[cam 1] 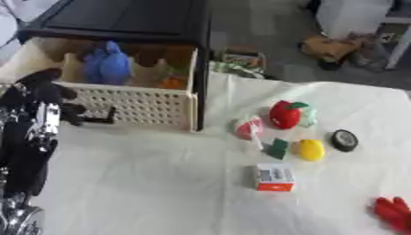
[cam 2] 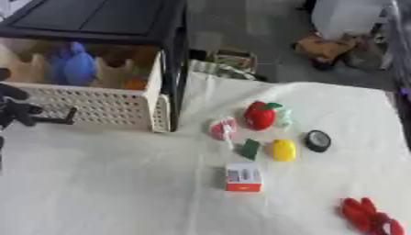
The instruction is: Pick up objects from table and place into drawer.
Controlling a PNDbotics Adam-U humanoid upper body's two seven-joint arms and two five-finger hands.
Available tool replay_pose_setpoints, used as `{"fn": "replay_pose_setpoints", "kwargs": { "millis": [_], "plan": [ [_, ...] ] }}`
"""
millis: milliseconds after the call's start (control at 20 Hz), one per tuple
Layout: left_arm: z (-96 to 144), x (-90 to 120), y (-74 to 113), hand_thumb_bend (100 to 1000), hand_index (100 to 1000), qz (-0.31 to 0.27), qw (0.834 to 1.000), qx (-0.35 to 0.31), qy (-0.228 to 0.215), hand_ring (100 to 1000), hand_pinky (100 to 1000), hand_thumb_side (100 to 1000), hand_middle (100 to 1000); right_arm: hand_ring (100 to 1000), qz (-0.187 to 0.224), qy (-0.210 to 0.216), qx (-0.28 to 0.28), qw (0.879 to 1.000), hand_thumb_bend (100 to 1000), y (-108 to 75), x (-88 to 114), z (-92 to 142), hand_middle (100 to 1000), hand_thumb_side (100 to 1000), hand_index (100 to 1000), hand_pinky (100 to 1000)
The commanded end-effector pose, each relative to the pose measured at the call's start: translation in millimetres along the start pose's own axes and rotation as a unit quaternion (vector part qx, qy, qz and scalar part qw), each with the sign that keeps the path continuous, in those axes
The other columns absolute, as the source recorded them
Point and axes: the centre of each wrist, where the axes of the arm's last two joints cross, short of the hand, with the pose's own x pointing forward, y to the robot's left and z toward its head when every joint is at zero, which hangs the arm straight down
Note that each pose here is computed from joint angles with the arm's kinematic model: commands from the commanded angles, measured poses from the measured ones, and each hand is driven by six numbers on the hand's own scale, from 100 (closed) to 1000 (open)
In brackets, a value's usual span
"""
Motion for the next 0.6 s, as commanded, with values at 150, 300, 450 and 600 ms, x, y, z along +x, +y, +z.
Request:
{"fn": "replay_pose_setpoints", "kwargs": {
  "millis": [150, 300, 450, 600],
  "plan": [
    [-4.4, 6.6, 13.1, 100, 767, -0.036, 0.999, 0.008, -0.026, 374, 594, 472, 515, 661, 0.016, 0.001, -0.030, 0.999, 100, -18.1, -17.8, 13.4, 655, 622, 832, 828],
    [-6.0, 8.0, 19.1, 100, 768, -0.054, 0.998, 0.012, -0.037, 368, 584, 481, 514, 651, 0.016, 0.016, -0.037, 0.999, 100, -19.1, -33.7, 27.7, 647, 706, 827, 819],
    [-10.5, 11.8, 27.3, 100, 768, -0.077, 0.995, 0.014, -0.058, 364, 578, 491, 512, 645, 0.014, 0.028, -0.053, 0.998, 100, -20.9, -47.8, 42.0, 643, 774, 823, 812],
    [-16.9, 17.8, 37.4, 100, 770, -0.108, 0.990, 0.014, -0.087, 358, 562, 501, 508, 642, 0.015, 0.038, -0.072, 0.997, 100, -22.3, -59.8, 55.8, 648, 801, 827, 807]
  ]
}}
